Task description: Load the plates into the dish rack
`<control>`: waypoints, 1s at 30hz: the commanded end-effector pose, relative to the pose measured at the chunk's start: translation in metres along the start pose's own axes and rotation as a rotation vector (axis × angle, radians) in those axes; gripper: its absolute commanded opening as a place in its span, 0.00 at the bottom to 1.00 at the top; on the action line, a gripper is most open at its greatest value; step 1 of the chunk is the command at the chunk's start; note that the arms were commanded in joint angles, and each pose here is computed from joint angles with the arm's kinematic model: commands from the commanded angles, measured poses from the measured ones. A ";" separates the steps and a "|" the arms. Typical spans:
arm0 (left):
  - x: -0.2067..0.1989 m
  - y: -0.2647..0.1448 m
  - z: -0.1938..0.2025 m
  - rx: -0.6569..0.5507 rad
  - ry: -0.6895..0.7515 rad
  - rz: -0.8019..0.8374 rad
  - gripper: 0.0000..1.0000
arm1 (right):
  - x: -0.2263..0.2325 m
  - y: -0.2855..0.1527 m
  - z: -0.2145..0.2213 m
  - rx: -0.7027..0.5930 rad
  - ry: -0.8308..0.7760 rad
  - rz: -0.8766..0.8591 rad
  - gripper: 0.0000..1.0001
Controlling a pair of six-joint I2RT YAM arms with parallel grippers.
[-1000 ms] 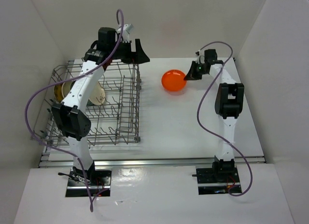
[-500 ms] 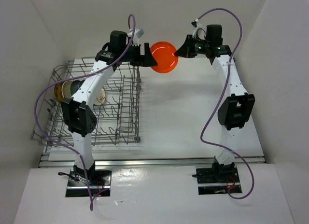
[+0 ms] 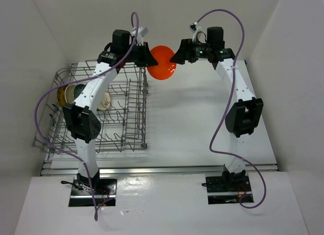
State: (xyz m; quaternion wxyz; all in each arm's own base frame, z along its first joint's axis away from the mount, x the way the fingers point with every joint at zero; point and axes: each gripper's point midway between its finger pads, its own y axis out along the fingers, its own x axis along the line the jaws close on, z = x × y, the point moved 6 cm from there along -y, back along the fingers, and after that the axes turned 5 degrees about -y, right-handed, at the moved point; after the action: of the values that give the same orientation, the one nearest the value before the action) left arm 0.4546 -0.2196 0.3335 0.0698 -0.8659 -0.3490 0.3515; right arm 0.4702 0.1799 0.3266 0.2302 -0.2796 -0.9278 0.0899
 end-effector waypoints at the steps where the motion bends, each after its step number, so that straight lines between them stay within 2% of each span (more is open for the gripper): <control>1: -0.004 -0.045 -0.049 -0.167 0.025 -0.022 0.00 | 0.008 -0.023 -0.033 -0.093 -0.076 0.070 1.00; 4: -0.001 -0.098 -0.074 -0.275 0.035 -0.067 0.00 | -0.010 -0.048 -0.048 -0.155 -0.071 0.164 1.00; 6: 0.010 -0.122 -0.074 -0.294 0.031 -0.157 0.00 | -0.021 -0.062 -0.050 -0.206 -0.042 0.228 1.00; 7: 0.024 -0.139 -0.076 -0.323 0.036 -0.250 0.00 | -0.037 -0.074 -0.049 -0.234 -0.018 0.319 1.00; 10: 0.046 -0.180 -0.060 -0.310 -0.012 -0.463 0.00 | -0.072 -0.085 -0.025 -0.251 0.106 0.529 1.00; 13: 0.065 -0.206 -0.033 -0.232 -0.047 -0.672 0.00 | -0.100 -0.085 0.007 -0.159 0.213 0.668 1.00; 15: 0.080 -0.211 -0.014 -0.157 -0.038 -0.772 0.00 | -0.118 -0.078 0.032 -0.079 0.287 0.731 1.00; 18: 0.095 -0.222 0.008 -0.078 -0.004 -0.898 0.00 | -0.132 -0.066 0.052 -0.020 0.356 0.739 1.00; 23: 0.117 -0.233 0.022 -0.052 0.037 -1.063 0.00 | -0.147 -0.053 0.077 0.042 0.440 0.749 1.00; 28: 0.131 -0.232 0.035 0.013 0.069 -1.114 0.00 | -0.155 -0.047 0.091 0.080 0.466 0.754 1.00; 30: 0.138 -0.228 0.035 0.004 0.090 -1.112 0.00 | -0.155 -0.047 0.091 0.080 0.466 0.754 1.00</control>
State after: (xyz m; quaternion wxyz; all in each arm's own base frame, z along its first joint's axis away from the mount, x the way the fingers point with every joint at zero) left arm 0.3683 0.0270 0.2990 0.2720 -0.5677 -0.7261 0.2765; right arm 0.5118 0.0479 0.1762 0.4155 -0.5933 -0.6710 0.1583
